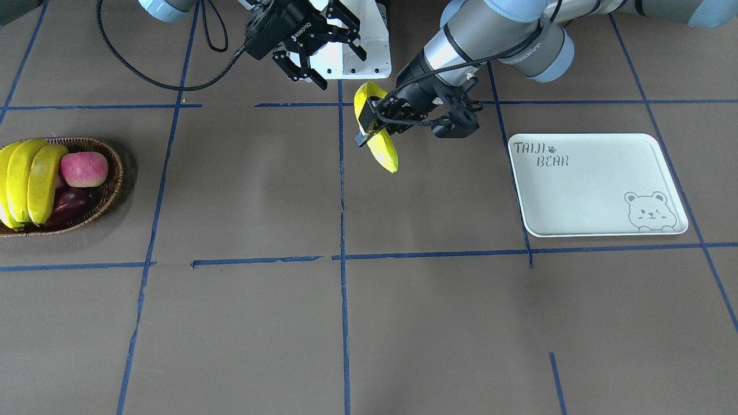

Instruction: Transfer all bananas from basket to plate

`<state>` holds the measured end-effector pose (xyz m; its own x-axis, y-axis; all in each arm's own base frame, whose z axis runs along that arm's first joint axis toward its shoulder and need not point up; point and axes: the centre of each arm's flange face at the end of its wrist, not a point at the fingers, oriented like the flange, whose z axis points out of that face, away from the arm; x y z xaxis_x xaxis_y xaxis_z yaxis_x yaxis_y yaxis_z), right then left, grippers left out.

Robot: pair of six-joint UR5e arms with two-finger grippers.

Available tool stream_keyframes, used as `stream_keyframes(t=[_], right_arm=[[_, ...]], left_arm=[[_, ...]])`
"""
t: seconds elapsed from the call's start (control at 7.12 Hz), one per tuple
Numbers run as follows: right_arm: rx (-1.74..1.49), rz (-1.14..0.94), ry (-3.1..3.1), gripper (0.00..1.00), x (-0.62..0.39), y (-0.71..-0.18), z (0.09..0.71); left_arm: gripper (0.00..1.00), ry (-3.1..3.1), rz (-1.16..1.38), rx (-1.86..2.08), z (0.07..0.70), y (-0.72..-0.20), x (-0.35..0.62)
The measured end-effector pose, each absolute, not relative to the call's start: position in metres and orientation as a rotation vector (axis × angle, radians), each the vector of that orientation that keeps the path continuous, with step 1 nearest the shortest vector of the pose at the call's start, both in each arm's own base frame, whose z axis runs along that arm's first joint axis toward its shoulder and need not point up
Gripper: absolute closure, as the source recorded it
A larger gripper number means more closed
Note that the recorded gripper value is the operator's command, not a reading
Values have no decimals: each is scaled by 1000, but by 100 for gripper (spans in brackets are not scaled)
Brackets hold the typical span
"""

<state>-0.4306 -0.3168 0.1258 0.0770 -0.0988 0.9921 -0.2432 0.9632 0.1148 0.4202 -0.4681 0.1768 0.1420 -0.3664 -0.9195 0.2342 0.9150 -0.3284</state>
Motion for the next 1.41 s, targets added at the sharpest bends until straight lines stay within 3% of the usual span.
stream_keyframes(t=[0.42,0.84,1.41], right_arm=[[276,115,-1477,0,-404,-308,148],[273,144,-1408,0,-398,-315,178],[279,168,-1366,0,-402,-321,194]], left_arm=[[100,1076,-357,34,307,-506,342],[100,825,-227,110,479,-488,218],[97,674,-161,26,597,-483,192]])
